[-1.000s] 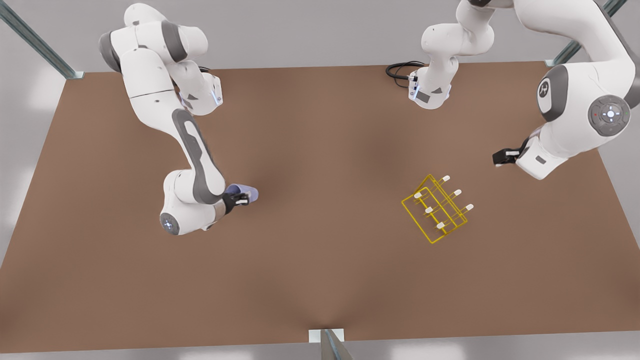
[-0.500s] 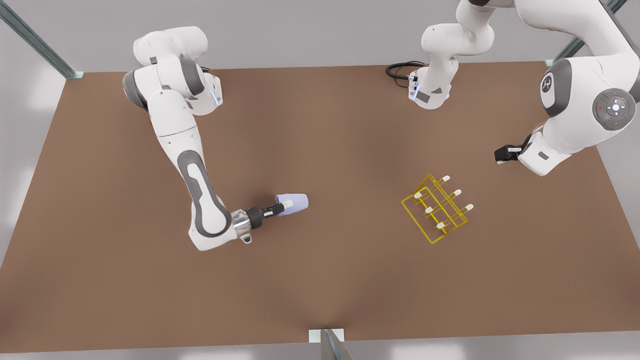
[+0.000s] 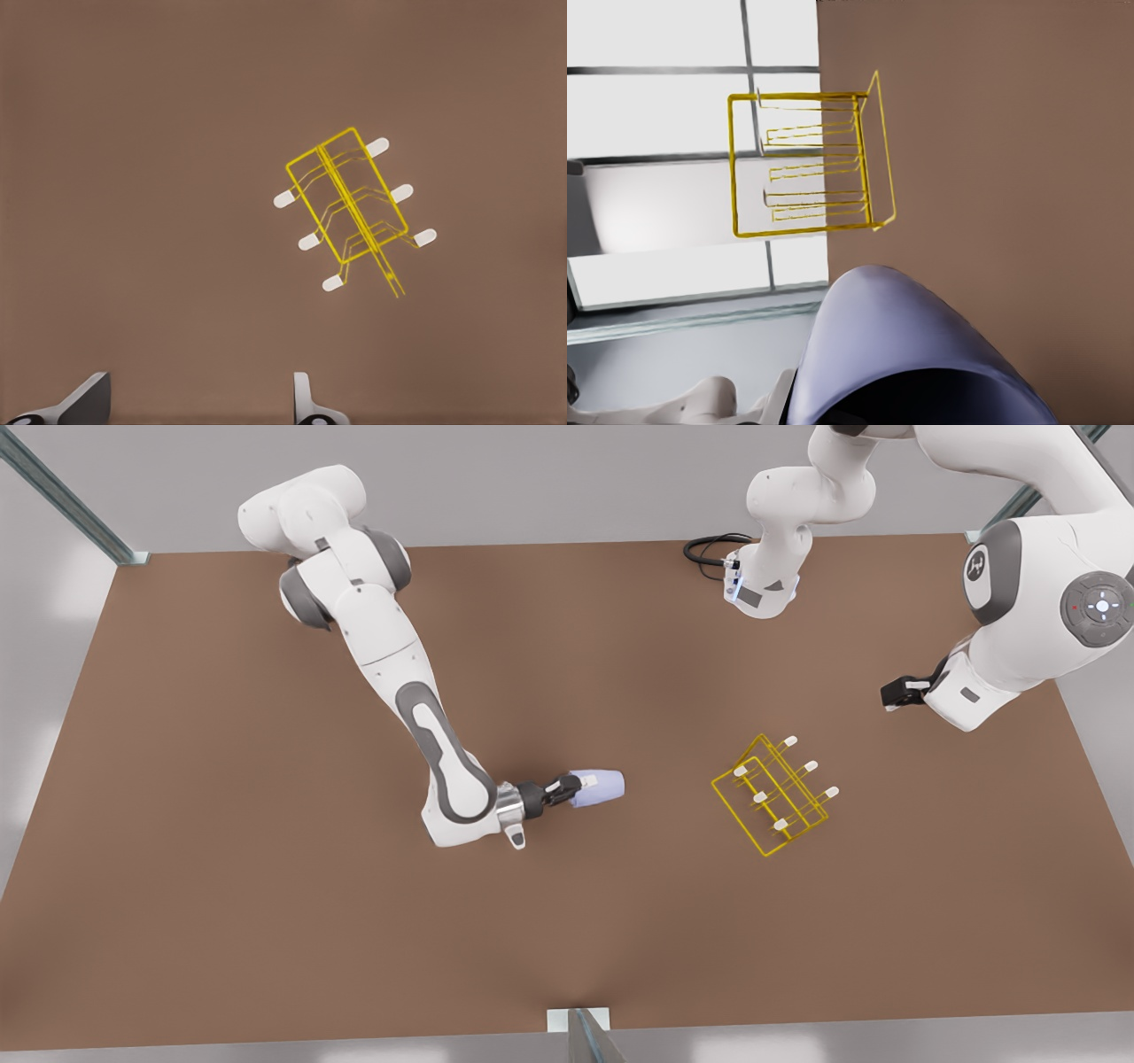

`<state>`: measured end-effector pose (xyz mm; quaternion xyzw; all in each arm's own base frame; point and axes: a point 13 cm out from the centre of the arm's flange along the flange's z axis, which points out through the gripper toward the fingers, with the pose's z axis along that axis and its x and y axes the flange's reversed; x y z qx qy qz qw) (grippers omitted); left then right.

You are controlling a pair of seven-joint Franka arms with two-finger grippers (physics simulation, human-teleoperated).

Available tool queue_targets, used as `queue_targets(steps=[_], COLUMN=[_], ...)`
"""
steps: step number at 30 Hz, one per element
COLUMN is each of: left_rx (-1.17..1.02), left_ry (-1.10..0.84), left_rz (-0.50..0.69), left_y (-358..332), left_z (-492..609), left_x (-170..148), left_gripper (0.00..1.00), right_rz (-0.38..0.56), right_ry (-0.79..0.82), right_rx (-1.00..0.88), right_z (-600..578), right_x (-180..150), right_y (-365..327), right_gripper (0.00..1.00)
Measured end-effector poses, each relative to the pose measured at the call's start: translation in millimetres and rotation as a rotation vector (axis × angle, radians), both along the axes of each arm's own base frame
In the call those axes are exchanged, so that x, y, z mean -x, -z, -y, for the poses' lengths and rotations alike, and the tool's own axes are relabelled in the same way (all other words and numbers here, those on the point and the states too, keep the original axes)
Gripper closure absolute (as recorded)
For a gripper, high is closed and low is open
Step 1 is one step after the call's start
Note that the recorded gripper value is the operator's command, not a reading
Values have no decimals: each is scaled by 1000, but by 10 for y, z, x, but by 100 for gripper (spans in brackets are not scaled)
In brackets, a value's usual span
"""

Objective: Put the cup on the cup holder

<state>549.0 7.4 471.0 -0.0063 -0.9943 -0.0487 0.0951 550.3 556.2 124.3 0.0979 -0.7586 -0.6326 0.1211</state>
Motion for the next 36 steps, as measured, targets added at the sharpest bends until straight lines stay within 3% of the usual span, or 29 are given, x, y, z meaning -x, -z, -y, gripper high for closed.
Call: queue_targets(steps=[9, 10, 11, 22, 29, 36], left_rx=[0, 0, 0, 2, 17, 18], left_ry=[-2, -2, -1, 2, -3, -1], left_rz=[-4, -4, -4, 6, 18, 24], left_y=[0, 1, 1, 117, 215, 228], left_z=[-19, -18, -18, -22, -20, 19], left_x=[10, 10, 11, -108, -206, -227], left_gripper=[0, 0, 0, 0, 0, 0], right_rz=[103, 114, 124, 192, 169, 187], right_ry=[30, 30, 30, 53, 35, 22], right_rx=[23, 21, 21, 13, 0, -51], right_z=[-6, -10, -12, 246, 546, 906], right_x=[-101, -112, -121, -322, -221, -356], right_y=[345, 344, 341, 379, 527, 290], right_gripper=[79, 22, 0, 0, 0, 0])
